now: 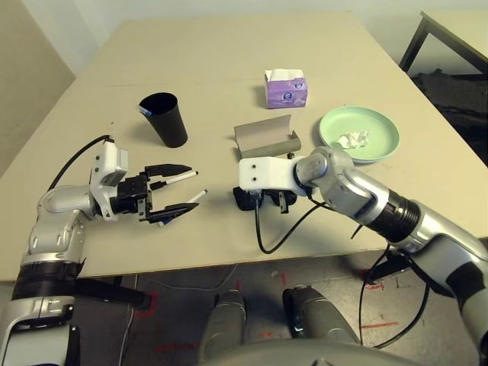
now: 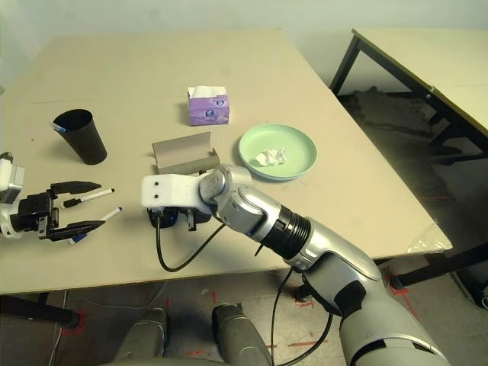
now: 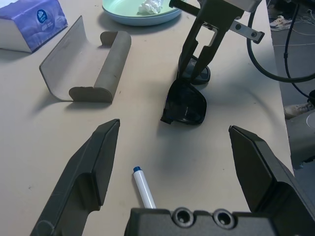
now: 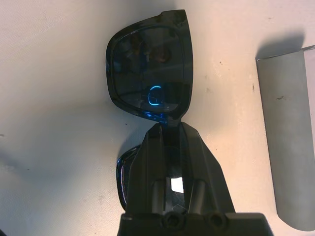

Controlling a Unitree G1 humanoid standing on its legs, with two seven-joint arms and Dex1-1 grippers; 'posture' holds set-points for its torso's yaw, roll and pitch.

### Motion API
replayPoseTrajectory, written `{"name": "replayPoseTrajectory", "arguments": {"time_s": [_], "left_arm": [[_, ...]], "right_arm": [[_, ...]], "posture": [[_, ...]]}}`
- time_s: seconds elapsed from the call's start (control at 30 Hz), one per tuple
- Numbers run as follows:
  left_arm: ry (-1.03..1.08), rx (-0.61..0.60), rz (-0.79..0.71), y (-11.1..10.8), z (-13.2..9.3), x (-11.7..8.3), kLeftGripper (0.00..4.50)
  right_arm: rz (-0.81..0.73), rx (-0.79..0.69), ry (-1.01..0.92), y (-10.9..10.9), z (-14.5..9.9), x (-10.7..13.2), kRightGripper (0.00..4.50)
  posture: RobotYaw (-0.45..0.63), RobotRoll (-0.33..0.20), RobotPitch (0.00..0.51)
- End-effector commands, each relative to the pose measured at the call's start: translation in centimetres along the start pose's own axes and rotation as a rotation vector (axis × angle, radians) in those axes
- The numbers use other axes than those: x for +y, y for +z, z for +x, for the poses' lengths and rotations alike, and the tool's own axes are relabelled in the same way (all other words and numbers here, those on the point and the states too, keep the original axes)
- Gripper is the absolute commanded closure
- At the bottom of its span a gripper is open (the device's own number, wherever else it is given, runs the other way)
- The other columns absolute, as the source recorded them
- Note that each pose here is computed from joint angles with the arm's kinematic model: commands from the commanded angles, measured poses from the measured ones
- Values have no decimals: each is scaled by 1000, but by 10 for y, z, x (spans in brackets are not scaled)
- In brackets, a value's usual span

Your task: Organize and tidy the items on the table.

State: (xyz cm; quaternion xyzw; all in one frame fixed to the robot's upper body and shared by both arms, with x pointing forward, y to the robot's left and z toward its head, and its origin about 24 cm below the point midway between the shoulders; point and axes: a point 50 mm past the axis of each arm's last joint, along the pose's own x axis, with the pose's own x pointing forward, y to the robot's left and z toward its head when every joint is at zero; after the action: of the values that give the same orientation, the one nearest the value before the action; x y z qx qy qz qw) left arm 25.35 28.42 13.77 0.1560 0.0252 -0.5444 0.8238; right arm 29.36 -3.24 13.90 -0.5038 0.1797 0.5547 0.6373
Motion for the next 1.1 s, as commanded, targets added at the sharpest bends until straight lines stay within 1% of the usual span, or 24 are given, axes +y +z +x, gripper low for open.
{"name": "replayPoseTrajectory", "arguments": {"time_s": [0.03, 0.13, 0.2, 0.43, 0.63, 0.73, 0.93, 1.1], "left_arm": [[28, -11, -19, -1, 1, -1, 0], [121, -14, -64, -3, 3, 5, 0], [176, 5, -86, -5, 4, 9, 0], [299, 61, -130, -14, 7, 13, 0], [320, 71, -148, -18, 9, 11, 0], [322, 71, -150, -19, 10, 12, 0], [332, 77, -146, -18, 11, 14, 0], [351, 82, -147, -18, 10, 16, 0]], "right_arm": [[1, 18, 19, -7, 2, 2, 4324], [-25, 20, -8, -9, -1, -6, 4324], [-48, 16, -24, -8, -4, -12, 4324], [-98, -24, -40, -3, -10, -23, 4324], [-124, -52, -93, 5, -17, -38, 4324], [-135, -53, -126, 7, -22, -50, 4324], [-155, -42, -205, 5, -27, -74, 4324], [-176, -41, -262, 4, -27, -89, 4324]], "posture": [[-3, 0, 109], [-5, 0, 107], [-5, 0, 106], [1, 0, 99], [-2, 0, 99], [-3, 0, 98], [-2, 0, 98], [-3, 0, 102]]}}
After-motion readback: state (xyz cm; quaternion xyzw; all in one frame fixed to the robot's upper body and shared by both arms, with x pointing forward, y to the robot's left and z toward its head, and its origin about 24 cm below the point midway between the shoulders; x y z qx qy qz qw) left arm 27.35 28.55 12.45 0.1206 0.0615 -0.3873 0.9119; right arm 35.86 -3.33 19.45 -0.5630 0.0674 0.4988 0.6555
